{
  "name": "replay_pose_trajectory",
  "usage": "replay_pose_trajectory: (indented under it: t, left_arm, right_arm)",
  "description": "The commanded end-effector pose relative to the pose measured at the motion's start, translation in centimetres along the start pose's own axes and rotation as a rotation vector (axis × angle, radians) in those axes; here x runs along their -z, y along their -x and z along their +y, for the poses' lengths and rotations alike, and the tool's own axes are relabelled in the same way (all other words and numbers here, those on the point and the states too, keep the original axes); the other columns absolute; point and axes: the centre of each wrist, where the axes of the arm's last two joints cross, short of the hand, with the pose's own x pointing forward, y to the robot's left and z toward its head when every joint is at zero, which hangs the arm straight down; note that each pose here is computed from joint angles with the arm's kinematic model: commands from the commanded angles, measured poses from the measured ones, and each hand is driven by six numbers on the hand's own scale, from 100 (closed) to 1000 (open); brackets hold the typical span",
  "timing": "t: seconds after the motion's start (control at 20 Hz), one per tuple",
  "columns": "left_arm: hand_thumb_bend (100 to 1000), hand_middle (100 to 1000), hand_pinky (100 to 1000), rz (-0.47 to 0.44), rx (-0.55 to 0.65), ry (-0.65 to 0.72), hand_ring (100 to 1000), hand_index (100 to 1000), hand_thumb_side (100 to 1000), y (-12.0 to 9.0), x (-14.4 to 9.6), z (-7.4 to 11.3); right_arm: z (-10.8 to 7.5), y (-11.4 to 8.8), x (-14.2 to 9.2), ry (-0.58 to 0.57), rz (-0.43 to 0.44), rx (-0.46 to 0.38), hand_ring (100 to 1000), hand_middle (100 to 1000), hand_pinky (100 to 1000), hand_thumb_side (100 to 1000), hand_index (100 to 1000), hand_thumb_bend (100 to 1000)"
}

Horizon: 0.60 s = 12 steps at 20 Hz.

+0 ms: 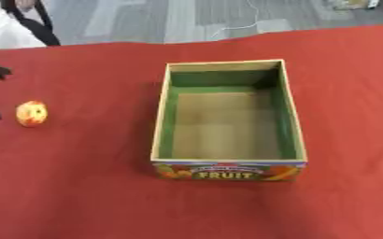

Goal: Pick up objects on the table and place them in the box.

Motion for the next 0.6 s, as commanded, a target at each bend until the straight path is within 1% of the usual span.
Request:
replay_pose_trajectory:
  t: [0.05,0.35,0.6]
  left_arm:
    - [483,797,644,0.012,0.043,0.014,800,1000,787,0.4,-0.3,1.2]
    - [474,794,640,0.022,0.031,0.035,798,1000,789,0.6,0.3,0.7]
    - [479,794,637,0.054,0.017,0.061,800,1000,779,1.2,0.5,0.0]
  right_arm:
    - [-0.4,-0.8,0.7,-0.004,-0.043,0.000,864,618,851,1000,822,100]
    - [-0.4,-0.9,0.8,-0.006,-0.046,0.002,864,618,851,1000,822,100]
    - [-0.4,-0.9,0.9,-0.003,-0.049,0.003,865,619,852,1000,822,100]
